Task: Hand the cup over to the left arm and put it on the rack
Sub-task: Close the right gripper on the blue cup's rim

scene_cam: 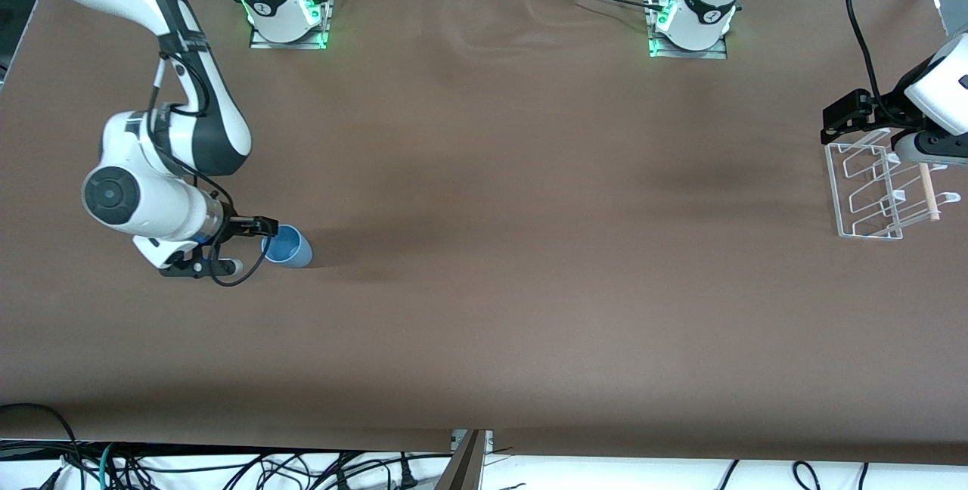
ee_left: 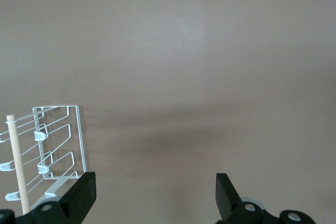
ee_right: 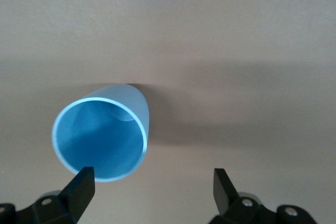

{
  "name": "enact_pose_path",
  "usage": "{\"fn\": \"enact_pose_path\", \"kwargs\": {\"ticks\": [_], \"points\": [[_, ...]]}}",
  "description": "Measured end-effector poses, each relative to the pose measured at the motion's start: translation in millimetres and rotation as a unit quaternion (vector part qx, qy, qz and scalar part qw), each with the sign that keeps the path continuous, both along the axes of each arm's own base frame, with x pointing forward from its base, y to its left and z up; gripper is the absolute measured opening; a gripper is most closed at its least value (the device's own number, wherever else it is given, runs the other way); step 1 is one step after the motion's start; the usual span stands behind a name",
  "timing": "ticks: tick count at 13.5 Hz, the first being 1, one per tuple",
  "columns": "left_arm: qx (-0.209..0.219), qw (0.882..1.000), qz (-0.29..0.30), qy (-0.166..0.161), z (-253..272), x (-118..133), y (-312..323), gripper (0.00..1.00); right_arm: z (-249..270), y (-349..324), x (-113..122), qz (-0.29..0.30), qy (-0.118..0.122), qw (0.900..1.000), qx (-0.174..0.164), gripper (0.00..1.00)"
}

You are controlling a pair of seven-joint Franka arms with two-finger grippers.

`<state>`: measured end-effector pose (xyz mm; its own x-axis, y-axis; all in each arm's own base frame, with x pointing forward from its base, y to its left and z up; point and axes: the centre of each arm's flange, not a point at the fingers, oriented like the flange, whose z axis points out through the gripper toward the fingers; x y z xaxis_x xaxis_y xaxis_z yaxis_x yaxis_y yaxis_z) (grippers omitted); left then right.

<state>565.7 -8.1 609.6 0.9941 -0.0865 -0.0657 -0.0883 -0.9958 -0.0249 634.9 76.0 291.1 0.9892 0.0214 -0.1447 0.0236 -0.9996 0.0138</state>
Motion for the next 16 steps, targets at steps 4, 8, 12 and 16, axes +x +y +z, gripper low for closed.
{"fn": "enact_pose_path", "kwargs": {"ticks": [4,8,12,16], "points": [[0.0,1.0,0.0,0.0,0,0,0,1.0,-22,-1,-4,-0.001,0.005,1.0,0.0,1.0],[0.0,1.0,0.0,0.0,0,0,0,1.0,-35,-1,-3,-0.001,0.001,1.0,0.0,0.83],[0.0,1.0,0.0,0.001,-1,0,0,1.0,-38,-6,-2,-0.005,0.003,1.0,0.0,0.37],[-0.002,1.0,0.001,0.005,-6,3,1,1.0,-32,-2,0,-0.008,-0.003,1.0,0.007,0.07]]}}
